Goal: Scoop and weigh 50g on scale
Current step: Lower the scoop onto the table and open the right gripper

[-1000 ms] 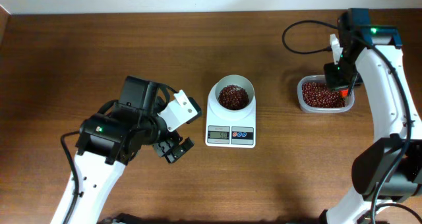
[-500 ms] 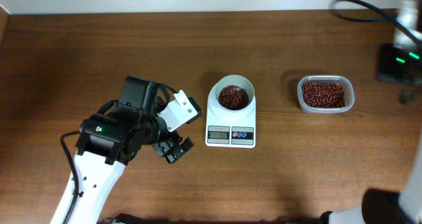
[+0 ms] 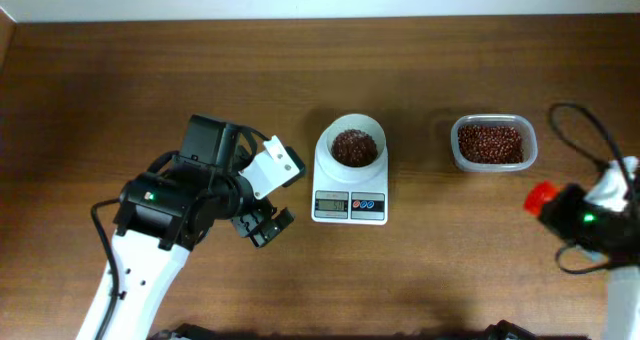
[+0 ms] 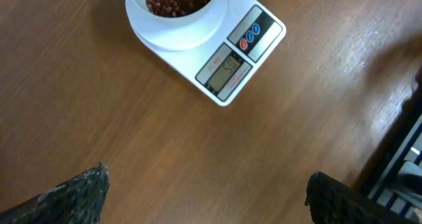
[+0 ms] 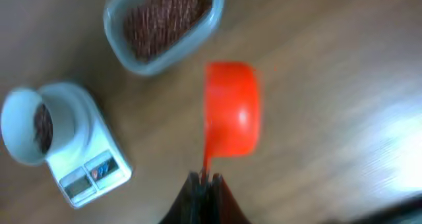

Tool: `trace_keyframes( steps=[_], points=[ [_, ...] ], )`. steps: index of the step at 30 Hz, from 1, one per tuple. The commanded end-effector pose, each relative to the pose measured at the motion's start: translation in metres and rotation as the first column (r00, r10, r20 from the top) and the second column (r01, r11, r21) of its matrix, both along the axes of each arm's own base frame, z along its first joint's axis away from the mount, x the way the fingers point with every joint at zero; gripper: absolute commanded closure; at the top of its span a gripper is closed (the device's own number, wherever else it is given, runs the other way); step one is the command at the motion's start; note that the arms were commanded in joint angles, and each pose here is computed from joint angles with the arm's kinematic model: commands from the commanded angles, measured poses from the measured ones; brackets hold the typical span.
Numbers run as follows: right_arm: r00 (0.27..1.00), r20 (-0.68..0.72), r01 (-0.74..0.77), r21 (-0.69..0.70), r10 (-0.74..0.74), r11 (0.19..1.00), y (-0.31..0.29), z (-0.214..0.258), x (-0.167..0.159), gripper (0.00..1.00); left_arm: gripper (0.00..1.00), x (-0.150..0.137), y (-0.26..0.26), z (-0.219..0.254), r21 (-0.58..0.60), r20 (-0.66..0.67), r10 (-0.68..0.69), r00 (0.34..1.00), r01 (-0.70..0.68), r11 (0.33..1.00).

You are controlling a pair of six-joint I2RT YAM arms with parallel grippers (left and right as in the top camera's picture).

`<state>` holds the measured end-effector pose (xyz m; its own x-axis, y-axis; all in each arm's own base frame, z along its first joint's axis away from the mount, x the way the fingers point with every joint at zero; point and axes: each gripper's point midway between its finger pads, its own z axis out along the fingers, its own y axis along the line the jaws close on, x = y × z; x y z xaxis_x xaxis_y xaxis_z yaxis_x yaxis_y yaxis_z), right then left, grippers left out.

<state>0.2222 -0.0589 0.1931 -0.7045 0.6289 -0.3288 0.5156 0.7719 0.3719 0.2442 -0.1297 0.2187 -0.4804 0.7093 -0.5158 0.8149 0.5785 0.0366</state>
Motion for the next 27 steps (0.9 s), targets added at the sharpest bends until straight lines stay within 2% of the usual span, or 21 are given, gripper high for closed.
trace_keyframes(
  steps=[1, 4, 13, 14, 20, 24, 27],
  points=[
    [0.997, 0.046, -0.076, 0.266, 0.067, 0.961, 0.039, -0.047, 0.012, 0.96, 0.01, 0.002, 0.001, 0.004, -0.002, 0.019, -0.008, 1.0, 0.008, 1.0],
    [0.998, -0.038, -0.032, 0.321, 0.046, 0.947, 0.04, -0.09, 0.01, 0.96, 0.01, 0.002, 0.001, 0.004, -0.002, 0.019, -0.008, 1.0, 0.008, 1.0],
    [0.987, -0.155, 0.011, 0.381, 0.052, 0.925, 0.037, -0.145, 0.015, 0.95, 0.01, 0.002, 0.001, 0.004, -0.002, 0.019, -0.008, 1.0, 0.008, 1.0],
    [0.983, -0.174, 0.019, 0.39, 0.054, 0.92, 0.038, -0.149, 0.013, 0.82, 0.01, 0.002, 0.001, 0.004, -0.002, 0.019, -0.008, 1.0, 0.008, 1.0],
    [0.978, -0.202, 0.03, 0.404, 0.057, 0.914, 0.04, -0.153, 0.009, 0.79, 0.01, 0.002, 0.001, 0.004, -0.002, 0.019, -0.008, 1.0, 0.008, 1.0],
    [0.978, -0.202, 0.03, 0.403, 0.057, 0.915, 0.04, -0.153, 0.009, 0.69, 0.01, 0.002, 0.001, 0.004, -0.002, 0.019, -0.008, 1.0, 0.008, 1.0],
    [0.977, -0.204, 0.031, 0.401, 0.056, 0.916, 0.04, -0.153, 0.009, 0.66, 0.01, 0.002, 0.001, 0.004, -0.002, 0.019, -0.008, 1.0, 0.008, 1.0]
  ],
)
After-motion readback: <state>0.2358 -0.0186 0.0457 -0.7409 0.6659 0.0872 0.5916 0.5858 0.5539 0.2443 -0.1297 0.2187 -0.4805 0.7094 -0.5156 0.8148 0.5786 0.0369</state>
